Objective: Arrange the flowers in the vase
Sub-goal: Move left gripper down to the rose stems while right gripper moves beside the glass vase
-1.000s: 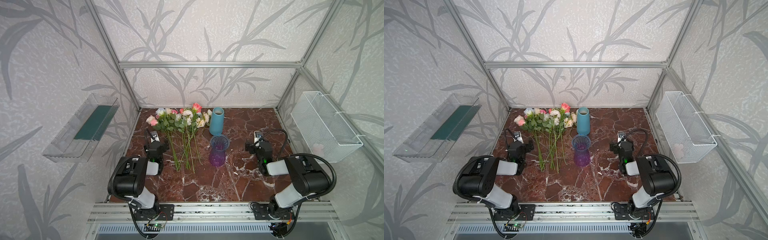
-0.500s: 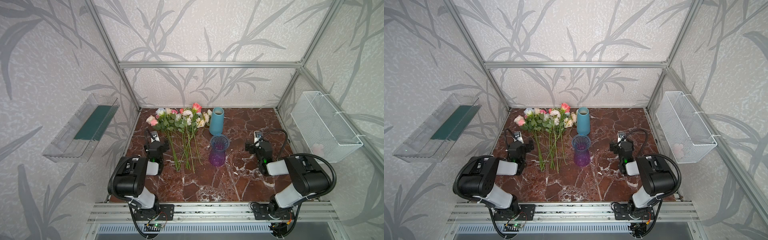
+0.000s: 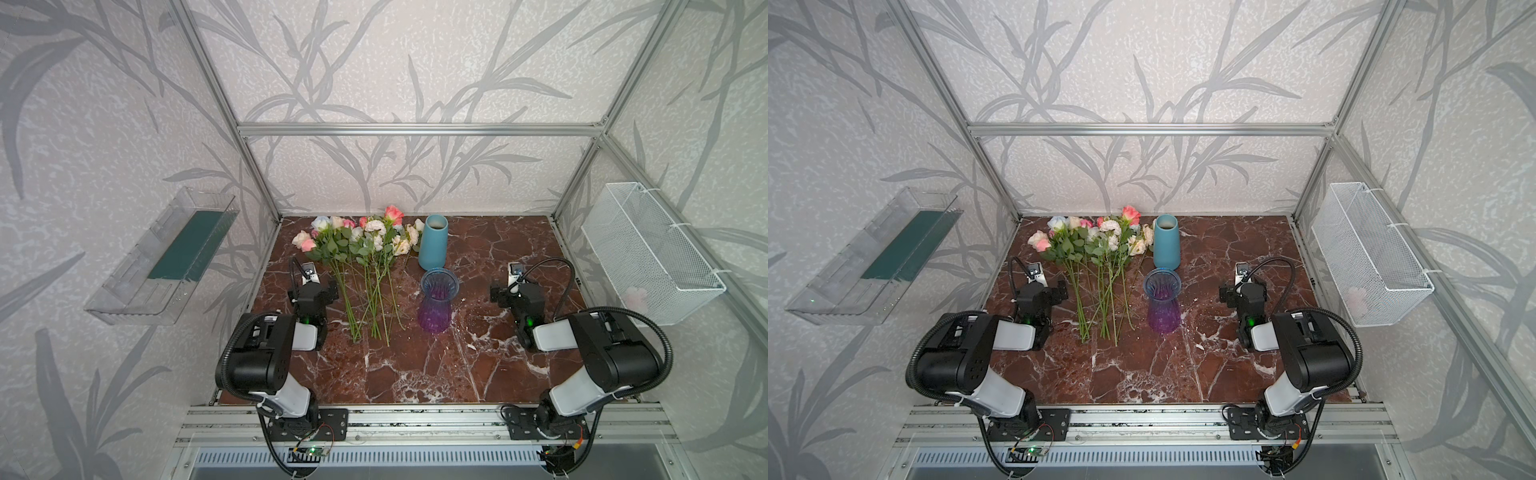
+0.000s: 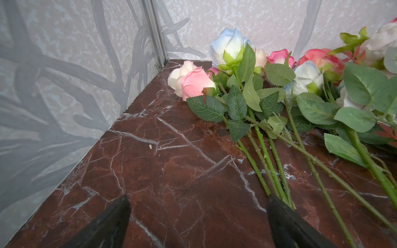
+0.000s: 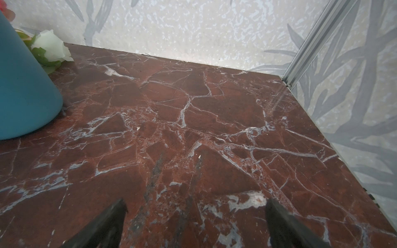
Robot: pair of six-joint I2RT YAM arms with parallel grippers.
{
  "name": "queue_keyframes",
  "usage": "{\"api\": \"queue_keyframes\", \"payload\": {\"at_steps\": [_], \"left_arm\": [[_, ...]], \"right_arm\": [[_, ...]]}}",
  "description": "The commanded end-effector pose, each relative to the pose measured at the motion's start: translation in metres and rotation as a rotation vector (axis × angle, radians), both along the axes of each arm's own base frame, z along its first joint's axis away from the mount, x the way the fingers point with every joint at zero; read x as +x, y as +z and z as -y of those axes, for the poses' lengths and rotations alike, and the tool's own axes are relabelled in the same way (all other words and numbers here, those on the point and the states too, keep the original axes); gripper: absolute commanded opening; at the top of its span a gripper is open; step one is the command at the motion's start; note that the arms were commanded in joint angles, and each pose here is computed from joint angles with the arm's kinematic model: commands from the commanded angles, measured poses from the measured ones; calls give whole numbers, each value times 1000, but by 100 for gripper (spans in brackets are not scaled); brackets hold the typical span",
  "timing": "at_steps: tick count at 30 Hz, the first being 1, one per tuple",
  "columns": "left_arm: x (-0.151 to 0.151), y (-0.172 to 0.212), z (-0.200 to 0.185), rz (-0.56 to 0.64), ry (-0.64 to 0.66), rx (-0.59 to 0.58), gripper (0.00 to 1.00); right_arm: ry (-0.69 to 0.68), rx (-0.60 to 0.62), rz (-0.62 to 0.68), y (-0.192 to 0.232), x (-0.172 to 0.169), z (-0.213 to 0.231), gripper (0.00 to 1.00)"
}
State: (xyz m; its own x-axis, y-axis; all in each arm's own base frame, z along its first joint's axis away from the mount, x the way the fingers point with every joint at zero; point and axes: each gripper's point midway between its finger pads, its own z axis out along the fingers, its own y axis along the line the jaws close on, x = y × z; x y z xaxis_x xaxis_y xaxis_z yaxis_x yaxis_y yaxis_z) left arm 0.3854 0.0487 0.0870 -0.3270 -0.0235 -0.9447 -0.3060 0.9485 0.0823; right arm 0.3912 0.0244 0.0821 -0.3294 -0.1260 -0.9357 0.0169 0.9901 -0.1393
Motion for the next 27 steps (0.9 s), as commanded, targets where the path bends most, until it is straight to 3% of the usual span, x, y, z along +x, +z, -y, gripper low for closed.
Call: {"api": "queue_keyframes", "payload": {"at_steps": [1, 3, 5, 9, 12, 14, 16, 17, 19, 22, 23, 26, 27], "left_arm": [[4, 17, -1, 56, 13, 19, 99], [-1, 34, -1, 61, 40, 43, 99], [-6, 58, 12, 45, -17, 64, 99], [-12, 137, 30, 168, -114, 19, 99], [-27, 189, 22, 234, -46, -79, 99], [-46, 216, 1, 289, 119, -250, 99], [-75, 227, -12, 292, 264, -461, 99], [-80, 235, -5, 279, 213, -503, 99], [-86, 254, 11, 348, 67, -505, 99], [-109, 252, 0, 495, 119, -622, 99], [-114, 252, 2, 490, 101, -613, 99], [-119, 239, 6, 371, 106, -602, 89], [-117, 230, 10, 301, 100, -599, 88]], "right_arm": [[-8, -1, 45, 14, 5, 0, 99], [-8, 4, 39, 14, 5, 0, 99], [-15, -6, 51, 17, 5, 1, 99], [-86, -102, 53, 44, 4, -2, 99], [-75, -270, 38, 91, 4, -26, 99], [-129, -297, 77, 137, -4, -35, 99], [-272, -222, 101, 180, -22, -25, 99], [-309, -165, 89, 190, -31, -19, 99], [-236, 15, 71, 200, -43, -19, 99], [-103, 334, 74, 200, -59, -23, 100], [-78, 377, 54, 199, -64, -24, 96], [-70, 387, -32, 191, -75, -23, 73], [-75, 393, -62, 187, -77, -24, 61]]}}
